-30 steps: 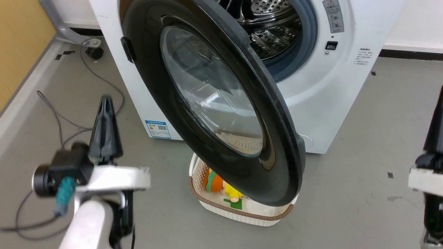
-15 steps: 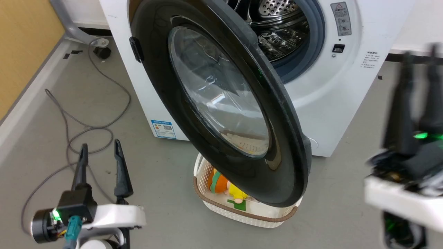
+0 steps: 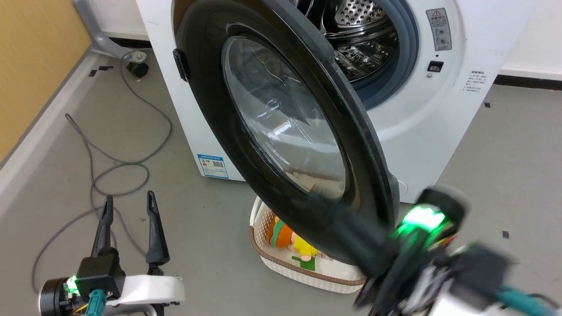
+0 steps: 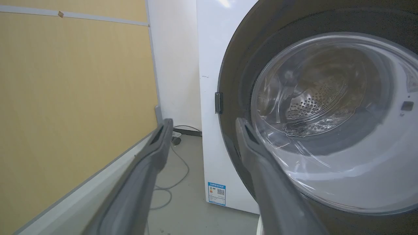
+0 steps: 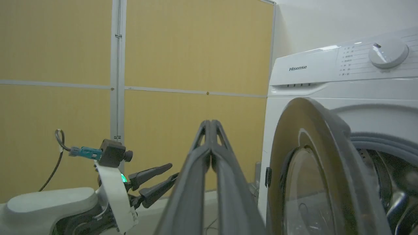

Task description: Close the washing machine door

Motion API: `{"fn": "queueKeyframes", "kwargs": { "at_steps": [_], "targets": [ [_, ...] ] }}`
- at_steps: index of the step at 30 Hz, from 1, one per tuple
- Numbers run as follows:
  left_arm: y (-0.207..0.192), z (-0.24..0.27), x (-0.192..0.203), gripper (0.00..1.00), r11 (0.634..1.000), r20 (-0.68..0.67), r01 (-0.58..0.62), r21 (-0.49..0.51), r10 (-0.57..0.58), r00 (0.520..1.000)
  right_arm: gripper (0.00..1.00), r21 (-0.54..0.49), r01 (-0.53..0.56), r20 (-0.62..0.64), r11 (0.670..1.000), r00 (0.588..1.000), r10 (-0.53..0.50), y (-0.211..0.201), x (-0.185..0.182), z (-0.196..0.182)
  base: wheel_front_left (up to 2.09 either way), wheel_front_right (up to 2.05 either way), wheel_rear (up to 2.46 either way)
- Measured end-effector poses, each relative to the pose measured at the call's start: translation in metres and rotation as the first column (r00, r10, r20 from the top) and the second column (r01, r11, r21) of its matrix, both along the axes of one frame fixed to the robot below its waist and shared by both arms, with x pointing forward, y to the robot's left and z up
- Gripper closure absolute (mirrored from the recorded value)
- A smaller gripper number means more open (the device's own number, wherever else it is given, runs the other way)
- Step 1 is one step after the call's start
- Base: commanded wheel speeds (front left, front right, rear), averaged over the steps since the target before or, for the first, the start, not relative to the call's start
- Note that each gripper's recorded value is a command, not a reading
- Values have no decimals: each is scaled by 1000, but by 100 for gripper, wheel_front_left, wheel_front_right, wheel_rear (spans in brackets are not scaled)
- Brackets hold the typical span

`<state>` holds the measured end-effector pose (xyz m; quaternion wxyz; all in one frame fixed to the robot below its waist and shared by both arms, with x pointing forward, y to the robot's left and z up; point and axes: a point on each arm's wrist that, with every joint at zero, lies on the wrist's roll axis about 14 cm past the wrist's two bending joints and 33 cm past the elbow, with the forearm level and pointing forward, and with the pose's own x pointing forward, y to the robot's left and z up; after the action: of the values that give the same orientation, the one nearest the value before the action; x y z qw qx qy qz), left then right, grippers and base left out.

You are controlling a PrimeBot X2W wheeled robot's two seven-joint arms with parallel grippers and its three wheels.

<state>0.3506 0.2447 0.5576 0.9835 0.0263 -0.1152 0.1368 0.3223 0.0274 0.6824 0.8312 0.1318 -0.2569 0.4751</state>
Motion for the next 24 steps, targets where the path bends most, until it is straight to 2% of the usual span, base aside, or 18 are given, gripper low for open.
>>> {"fn": "queueKeyframes", "kwargs": {
  "at_steps": [4, 6, 7, 8, 17, 18, 21, 22, 24],
  "targets": [
    [0, -1, -2, 0, 1000, -4, -4, 1, 4, 1000, 100, -146, -70, -70, 987, 996, 60, 19, -12, -47, 0, 0, 0],
    [0, -2, -1, 0, 1000, -4, -6, 2, 6, 1000, 100, -225, -78, -94, 971, 994, 59, 21, -13, -71, 0, 0, 0],
    [-2, -3, 0, 0, 1000, -9, 0, 4, 0, 1000, 100, -306, -72, -130, 949, 991, 33, 20, -10, -101, 0, 0, 0],
    [-2, -4, 1, 0, 1000, -12, 1, 4, -1, 1000, 100, -328, -64, -141, 943, 990, 18, 18, -7, -109, 0, 0, 0],
    [-12, -15, 10, 0, 999, -46, 31, 8, -31, 998, 100, -418, 112, -215, 902, 952, -217, -33, 38, -154, 0, 0, 0],
    [-17, -20, 14, 0, 999, -60, 44, 2, -44, 997, 100, -428, 180, -202, 886, 936, -287, -49, 54, -156, 0, 0, 0],
    [-23, -25, 19, 0, 998, -72, 60, -4, -60, 996, 100, -419, 233, -209, 877, 915, -344, -61, 68, -158, 0, 0, 0],
    [-27, -27, 25, 0, 997, -76, 73, -6, -74, 994, 100, -424, 283, -221, 860, 889, -401, -74, 82, -164, 0, 0, 0],
    [-31, -28, 30, 0, 996, -80, 84, -8, -85, 993, 100, -413, 325, -233, 850, 865, -444, -85, 95, -165, 0, 0, 0]
  ]
}}
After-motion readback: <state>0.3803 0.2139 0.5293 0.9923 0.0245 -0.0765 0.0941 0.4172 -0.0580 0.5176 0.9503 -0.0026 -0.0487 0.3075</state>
